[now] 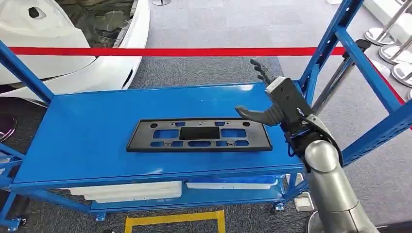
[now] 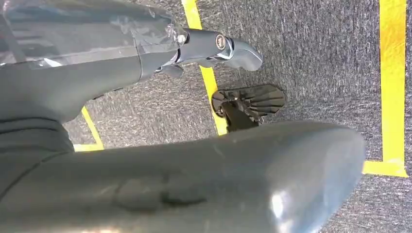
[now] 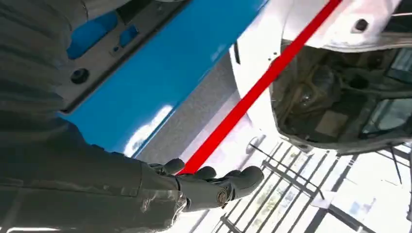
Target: Take the parts from the cabinet and place them on the table.
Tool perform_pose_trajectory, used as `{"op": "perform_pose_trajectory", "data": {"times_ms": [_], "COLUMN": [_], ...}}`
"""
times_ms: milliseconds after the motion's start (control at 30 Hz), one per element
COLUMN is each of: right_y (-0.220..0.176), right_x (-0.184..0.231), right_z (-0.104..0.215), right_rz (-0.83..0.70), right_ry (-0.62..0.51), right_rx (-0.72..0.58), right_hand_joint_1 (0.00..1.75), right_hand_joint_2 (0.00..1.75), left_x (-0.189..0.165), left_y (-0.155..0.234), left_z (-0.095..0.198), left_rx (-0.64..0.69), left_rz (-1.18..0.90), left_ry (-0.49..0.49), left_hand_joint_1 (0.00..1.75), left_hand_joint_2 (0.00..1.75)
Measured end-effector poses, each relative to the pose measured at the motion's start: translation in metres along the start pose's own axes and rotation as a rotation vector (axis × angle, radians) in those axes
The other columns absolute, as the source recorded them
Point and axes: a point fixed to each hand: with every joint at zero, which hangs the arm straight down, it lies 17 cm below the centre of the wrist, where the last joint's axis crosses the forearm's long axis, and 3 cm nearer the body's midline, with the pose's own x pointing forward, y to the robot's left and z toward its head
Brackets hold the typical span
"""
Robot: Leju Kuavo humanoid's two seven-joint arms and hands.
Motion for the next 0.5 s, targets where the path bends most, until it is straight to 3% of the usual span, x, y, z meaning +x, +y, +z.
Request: {"op": "perform_pose_trajectory", "data": {"times_ms": [167,333,500], "right_y": [0.019,0.037,0.071], "right_x": [-0.027,-0.079,-0.106], "right_z": [0.007,0.02,0.031], "right_rz": [0.149,0.463,0.602], "right_ry": [0.117,0.247,0.275], "right_rx": [0.051,0.117,0.245], "right_hand_joint_1": [0.0,0.0,0.0], "right_hand_joint_2": [1.75,1.75,1.75], "left_x": [-0.002,-0.003,0.002], "left_y": [0.0,-0.001,-0.003], "left_z": [0.0,0.0,-0.001], "left_rx": [0.0,-0.002,-0.005], "left_rz": [-0.002,-0.017,-0.022], "left_ry": [0.01,0.027,0.031], "left_hand_joint_1": [0.0,0.0,0.0], "left_hand_joint_2": [0.0,0.0,0.0]}}
